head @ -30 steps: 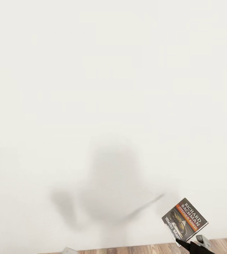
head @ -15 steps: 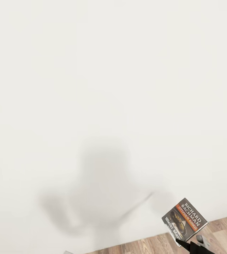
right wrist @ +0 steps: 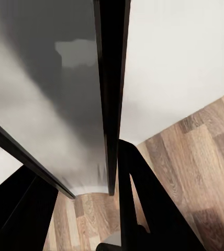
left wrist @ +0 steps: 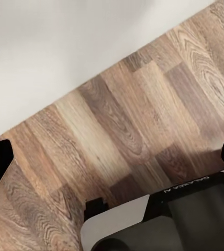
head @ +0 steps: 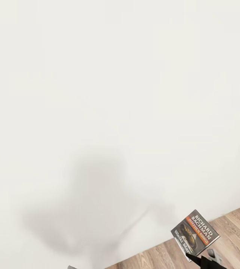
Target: In the bedroom, move the book from the bed onto either nightstand, and place the two sandals side by side next to the bed.
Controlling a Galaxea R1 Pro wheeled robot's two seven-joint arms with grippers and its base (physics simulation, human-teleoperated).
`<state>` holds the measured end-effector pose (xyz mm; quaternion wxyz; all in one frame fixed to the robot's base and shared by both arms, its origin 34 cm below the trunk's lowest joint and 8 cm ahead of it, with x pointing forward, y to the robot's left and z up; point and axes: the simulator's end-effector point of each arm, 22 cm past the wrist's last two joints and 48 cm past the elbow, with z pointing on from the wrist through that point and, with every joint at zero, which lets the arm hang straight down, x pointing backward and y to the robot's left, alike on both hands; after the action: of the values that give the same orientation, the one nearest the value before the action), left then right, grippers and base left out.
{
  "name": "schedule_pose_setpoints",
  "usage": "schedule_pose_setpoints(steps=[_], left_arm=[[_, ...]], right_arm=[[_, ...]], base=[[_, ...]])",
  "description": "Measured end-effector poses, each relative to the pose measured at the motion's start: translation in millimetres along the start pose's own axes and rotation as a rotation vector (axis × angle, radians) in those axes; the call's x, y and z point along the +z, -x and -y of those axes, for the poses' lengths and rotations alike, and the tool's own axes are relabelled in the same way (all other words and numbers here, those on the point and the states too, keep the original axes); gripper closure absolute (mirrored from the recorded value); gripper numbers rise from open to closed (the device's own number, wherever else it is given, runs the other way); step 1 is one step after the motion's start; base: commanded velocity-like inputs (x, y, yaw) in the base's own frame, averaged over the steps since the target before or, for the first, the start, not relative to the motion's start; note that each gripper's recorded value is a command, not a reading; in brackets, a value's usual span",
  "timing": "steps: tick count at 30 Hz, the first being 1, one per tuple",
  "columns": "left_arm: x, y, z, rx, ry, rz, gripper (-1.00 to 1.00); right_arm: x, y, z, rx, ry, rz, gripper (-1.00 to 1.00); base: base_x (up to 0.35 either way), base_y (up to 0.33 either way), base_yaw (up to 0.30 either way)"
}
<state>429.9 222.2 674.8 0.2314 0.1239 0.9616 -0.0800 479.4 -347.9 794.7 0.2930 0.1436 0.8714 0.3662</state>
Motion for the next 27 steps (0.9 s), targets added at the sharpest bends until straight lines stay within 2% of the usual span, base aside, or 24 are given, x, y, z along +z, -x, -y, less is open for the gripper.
schedule_pose_setpoints(steps=[9,27], left_arm=[[0.1,0.1,-0.1,-0.001,0.0,0.0,-1.0],[0.3,-0.1,-0.1,-0.001,0.0,0.0,-1.0]], right_arm=[[0.1,0.0,0.1,0.0,0.0,0.0,1.0],[0.3,1.1,0.0,0.003,0.0,0.004,1.0]], base=[[0.263,0.0,-0.252],[0.015,0.0,-0.242]])
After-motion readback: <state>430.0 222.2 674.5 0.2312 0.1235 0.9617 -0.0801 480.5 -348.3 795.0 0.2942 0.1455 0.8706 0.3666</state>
